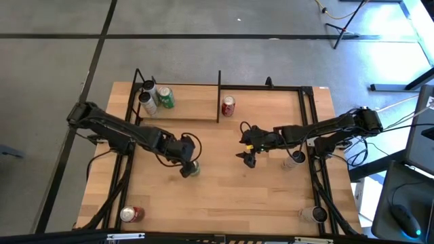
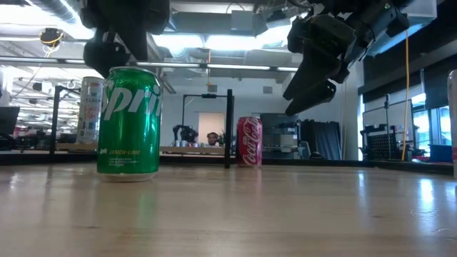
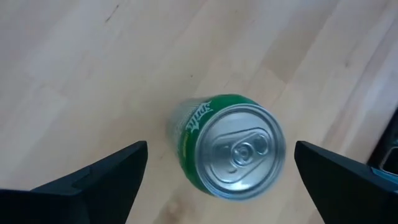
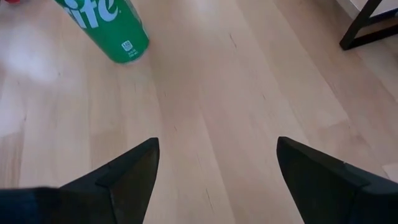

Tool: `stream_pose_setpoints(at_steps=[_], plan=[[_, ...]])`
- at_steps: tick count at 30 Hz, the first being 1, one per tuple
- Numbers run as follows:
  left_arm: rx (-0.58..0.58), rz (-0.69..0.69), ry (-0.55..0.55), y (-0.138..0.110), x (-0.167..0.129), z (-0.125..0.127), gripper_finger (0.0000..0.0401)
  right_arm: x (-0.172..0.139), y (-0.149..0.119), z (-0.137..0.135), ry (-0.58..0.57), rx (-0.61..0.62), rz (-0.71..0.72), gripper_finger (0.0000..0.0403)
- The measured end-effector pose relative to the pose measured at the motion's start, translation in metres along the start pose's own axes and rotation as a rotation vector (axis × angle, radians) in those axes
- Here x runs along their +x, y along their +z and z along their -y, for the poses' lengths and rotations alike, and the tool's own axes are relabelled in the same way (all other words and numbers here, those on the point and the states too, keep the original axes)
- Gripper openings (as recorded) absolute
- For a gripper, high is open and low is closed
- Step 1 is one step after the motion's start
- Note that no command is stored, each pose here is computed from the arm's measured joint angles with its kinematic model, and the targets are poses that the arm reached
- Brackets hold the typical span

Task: Place canned beverage on shelf
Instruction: Put the green soda can on the shelf

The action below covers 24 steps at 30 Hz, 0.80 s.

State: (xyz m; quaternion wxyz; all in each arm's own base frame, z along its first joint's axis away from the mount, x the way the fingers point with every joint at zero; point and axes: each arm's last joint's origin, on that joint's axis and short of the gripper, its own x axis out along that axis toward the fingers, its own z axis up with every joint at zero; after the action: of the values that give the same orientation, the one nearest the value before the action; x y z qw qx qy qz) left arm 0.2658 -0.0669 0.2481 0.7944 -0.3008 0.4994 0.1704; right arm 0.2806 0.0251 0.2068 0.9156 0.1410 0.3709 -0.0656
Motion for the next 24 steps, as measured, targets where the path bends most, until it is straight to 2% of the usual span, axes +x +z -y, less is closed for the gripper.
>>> stream_pose_setpoints(at_steps=[5, 15, 18, 24], plan=[[0.01, -0.005, 0.015, 0.0, 0.007, 0.002, 0.0396, 0.0, -0.001, 0.0, -0.003, -0.02, -0.007, 0.0315], [0.116, -0.003, 0.073, 0.0, 0.022, 0.003, 0.039, 0.0, -0.001, 0.0, -0.004, -0.02, -0.01, 0.0315], [0.149, -0.006, 0.078, 0.0, 0.022, 0.002, 0.0366, 0.0, -0.001, 0.0, -0.004, -0.02, -0.01, 0.0315], [0.232, -0.035, 0.054, -0.001, 0.022, 0.003, 0.029, 0.0, -0.001, 0.001, -0.024, -0.02, -0.001, 0.0315]])
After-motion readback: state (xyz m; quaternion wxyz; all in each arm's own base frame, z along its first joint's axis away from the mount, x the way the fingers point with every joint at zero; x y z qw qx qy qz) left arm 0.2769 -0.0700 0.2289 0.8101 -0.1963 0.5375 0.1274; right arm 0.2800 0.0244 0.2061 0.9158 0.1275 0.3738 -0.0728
